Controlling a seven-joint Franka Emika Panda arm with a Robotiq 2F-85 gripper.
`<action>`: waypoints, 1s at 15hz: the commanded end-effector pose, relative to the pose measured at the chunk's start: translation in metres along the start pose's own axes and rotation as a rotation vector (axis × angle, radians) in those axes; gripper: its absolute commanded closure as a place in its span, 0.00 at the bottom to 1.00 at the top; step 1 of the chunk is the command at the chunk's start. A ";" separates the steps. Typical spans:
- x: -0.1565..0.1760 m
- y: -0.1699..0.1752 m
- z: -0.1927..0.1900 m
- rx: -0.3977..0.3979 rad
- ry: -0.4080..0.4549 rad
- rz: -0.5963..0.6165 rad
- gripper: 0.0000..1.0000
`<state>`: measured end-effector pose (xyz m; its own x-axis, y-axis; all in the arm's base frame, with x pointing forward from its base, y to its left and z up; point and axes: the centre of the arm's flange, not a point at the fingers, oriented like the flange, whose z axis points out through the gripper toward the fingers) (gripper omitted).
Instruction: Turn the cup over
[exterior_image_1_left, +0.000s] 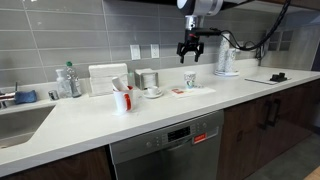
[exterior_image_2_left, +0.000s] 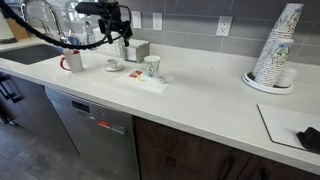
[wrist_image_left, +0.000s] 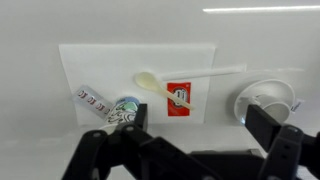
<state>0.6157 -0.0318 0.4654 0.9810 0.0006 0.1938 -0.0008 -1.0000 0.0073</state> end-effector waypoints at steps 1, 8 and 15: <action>0.042 0.003 0.026 -0.021 0.021 -0.013 0.00; 0.043 0.004 0.034 -0.011 0.027 0.001 0.00; 0.043 0.003 0.029 -0.010 0.034 -0.001 0.00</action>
<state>0.6632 -0.0352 0.4452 0.9740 0.0019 0.2267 -0.0022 -0.9998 0.0175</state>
